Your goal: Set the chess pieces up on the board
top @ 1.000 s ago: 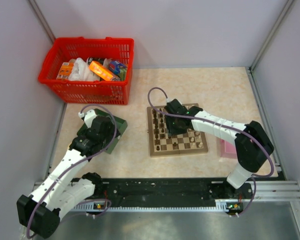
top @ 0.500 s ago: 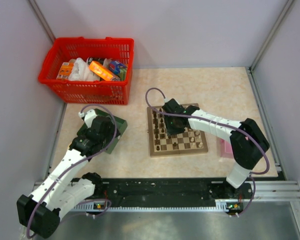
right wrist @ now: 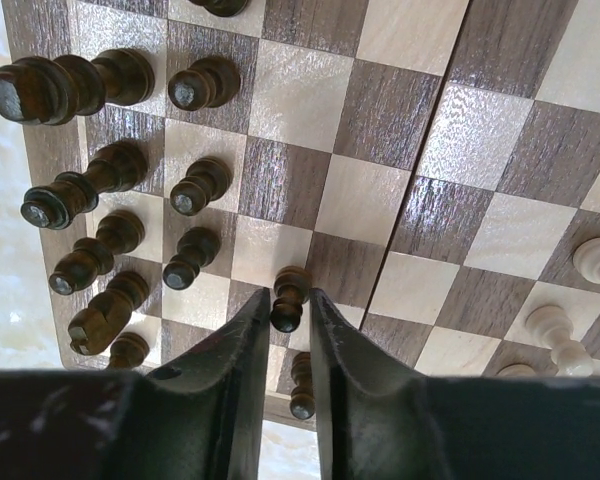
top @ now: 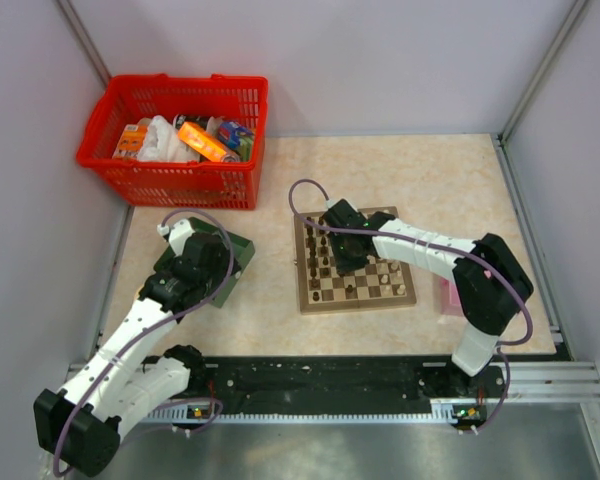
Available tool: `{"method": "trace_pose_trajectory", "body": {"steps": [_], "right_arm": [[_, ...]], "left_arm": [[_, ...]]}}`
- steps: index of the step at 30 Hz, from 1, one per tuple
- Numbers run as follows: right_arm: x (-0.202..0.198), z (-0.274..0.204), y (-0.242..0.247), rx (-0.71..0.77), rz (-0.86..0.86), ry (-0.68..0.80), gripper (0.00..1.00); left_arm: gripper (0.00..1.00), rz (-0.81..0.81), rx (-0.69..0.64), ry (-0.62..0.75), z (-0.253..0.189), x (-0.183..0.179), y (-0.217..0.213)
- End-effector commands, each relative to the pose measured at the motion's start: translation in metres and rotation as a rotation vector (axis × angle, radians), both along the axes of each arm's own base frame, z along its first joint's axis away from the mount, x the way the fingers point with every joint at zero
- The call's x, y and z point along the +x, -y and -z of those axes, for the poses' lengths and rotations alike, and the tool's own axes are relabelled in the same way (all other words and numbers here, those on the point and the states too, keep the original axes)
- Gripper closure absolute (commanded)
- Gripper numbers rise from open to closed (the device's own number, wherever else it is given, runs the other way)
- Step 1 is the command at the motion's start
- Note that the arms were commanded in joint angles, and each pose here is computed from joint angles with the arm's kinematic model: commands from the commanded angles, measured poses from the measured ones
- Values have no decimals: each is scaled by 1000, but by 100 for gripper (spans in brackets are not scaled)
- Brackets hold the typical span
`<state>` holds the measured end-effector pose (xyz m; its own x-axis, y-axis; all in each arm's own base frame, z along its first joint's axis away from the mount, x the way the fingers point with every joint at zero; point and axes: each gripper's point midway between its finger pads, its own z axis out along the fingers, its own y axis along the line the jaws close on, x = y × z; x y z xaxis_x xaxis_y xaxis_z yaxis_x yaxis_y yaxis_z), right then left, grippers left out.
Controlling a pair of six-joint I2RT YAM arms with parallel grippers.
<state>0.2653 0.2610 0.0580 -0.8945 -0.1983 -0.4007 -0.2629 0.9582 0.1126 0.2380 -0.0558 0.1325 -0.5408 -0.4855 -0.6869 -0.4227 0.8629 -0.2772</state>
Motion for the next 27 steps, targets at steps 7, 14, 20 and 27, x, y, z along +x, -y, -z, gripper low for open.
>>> {"method": "trace_pose_trajectory", "body": {"steps": [7, 14, 20, 27], "right_arm": [[5, -33, -22, 53, -45, 81, 91], [-10, -45, -26, 65, -67, 99, 91], [-22, -38, -27, 61, -75, 78, 91], [-26, -28, -36, 55, -92, 65, 91]], "left_arm": [[2, -15, 4, 20, 0, 2, -3], [2, -22, -3, 29, -2, 1, -4], [3, -23, -5, 30, -3, 0, -4], [3, -25, -5, 26, -2, -1, -5]]}}
